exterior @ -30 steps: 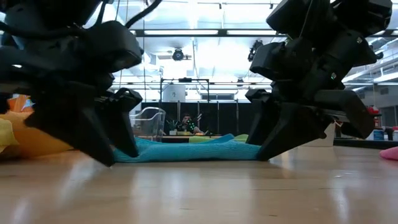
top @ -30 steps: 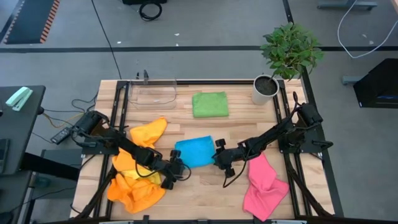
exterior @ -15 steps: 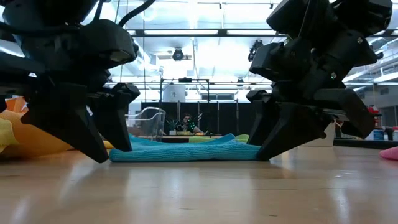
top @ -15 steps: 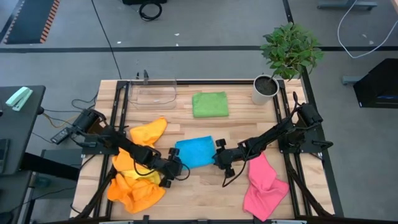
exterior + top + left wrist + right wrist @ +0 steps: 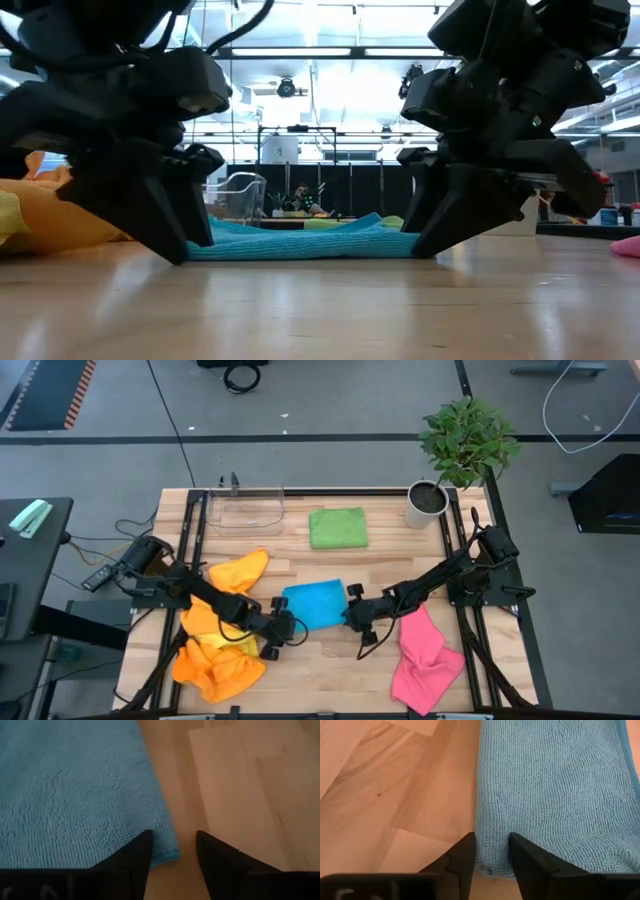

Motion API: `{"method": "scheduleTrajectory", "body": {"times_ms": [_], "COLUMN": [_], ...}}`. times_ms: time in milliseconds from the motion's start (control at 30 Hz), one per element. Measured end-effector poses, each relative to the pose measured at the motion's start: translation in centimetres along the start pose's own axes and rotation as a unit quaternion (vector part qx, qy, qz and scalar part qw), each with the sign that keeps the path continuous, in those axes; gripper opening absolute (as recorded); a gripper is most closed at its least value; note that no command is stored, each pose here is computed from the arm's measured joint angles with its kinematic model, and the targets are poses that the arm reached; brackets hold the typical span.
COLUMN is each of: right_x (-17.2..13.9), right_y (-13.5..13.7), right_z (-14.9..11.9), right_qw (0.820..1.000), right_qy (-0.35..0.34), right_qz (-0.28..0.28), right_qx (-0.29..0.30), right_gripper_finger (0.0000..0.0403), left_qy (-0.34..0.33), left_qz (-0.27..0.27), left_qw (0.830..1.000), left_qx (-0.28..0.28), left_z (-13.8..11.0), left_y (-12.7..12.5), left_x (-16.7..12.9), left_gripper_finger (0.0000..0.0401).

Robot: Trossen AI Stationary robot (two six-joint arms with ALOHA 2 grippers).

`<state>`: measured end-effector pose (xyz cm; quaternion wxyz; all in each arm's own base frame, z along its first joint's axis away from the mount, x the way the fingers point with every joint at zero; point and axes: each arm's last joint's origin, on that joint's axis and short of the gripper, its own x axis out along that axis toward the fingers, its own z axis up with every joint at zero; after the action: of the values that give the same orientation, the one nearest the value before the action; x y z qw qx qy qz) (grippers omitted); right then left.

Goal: Fold microfiber towels
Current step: Stack the folded blue towel on the green towel

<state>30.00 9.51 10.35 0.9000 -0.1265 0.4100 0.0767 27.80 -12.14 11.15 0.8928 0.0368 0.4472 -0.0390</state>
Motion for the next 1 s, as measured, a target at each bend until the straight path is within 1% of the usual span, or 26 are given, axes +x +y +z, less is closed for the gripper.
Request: {"method": "scheduleTrajectory", "body": {"times_ms": [133, 300, 333, 433, 533, 633, 733, 833, 933, 1000], "right_x": [0.0, 0.0, 0.0, -0.2, -0.9, -2.7, -5.3, -8.3, -11.1, -13.0], "right_y": [0.0, 0.0, 0.0, -0.3, -1.3, -2.8, -4.6, -7.2, -10.3, -12.5], "right_z": [-0.1, -0.1, -0.1, 0.0, 0.2, 0.8, 1.4, 1.6, 0.9, 0.3], "right_qw": [1.000, 1.000, 1.000, 0.998, 0.991, 0.981, 0.976, 0.973, 0.965, 0.960], "right_qy": [0.002, 0.004, 0.003, 0.001, 0.006, 0.002, -0.009, -0.030, -0.042, -0.061], "right_qz": [0.002, 0.002, 0.001, 0.006, 0.039, 0.059, 0.053, 0.024, -0.021, -0.057], "right_qx": [0.006, 0.024, 0.029, 0.063, 0.130, 0.186, 0.209, 0.229, 0.257, 0.267], "right_gripper_finger": [0.0084, 0.0017, 0.0012, 0.0009, 0.0007, 0.0006, 0.0005, 0.0005, 0.0005, 0.0005], "left_qy": [0.007, 0.012, 0.011, 0.004, -0.013, -0.050, -0.102, -0.143, -0.155, -0.148], "left_qz": [0.012, 0.019, 0.019, 0.015, 0.005, 0.000, 0.012, 0.050, 0.096, 0.123], "left_qw": [1.000, 0.999, 0.999, 0.999, 0.999, 0.997, 0.991, 0.982, 0.975, 0.975], "left_qx": [-0.017, -0.027, -0.027, -0.029, -0.036, -0.054, -0.084, -0.115, -0.124, -0.110], "left_z": [-0.2, -0.4, -0.3, -0.2, 0.4, 1.7, 3.3, 4.6, 6.1, 7.3], "left_y": [0.3, 0.4, 0.4, 0.4, 0.5, 1.4, 3.1, 6.0, 9.2, 11.6], "left_x": [0.5, 0.5, 0.4, 0.4, -0.5, -2.6, -4.9, -6.8, -7.7, -8.3], "left_gripper_finger": [0.0111, 0.0021, 0.0014, 0.0014, 0.0009, 0.0009, 0.0009, 0.0009, 0.0009, 0.0009]}}
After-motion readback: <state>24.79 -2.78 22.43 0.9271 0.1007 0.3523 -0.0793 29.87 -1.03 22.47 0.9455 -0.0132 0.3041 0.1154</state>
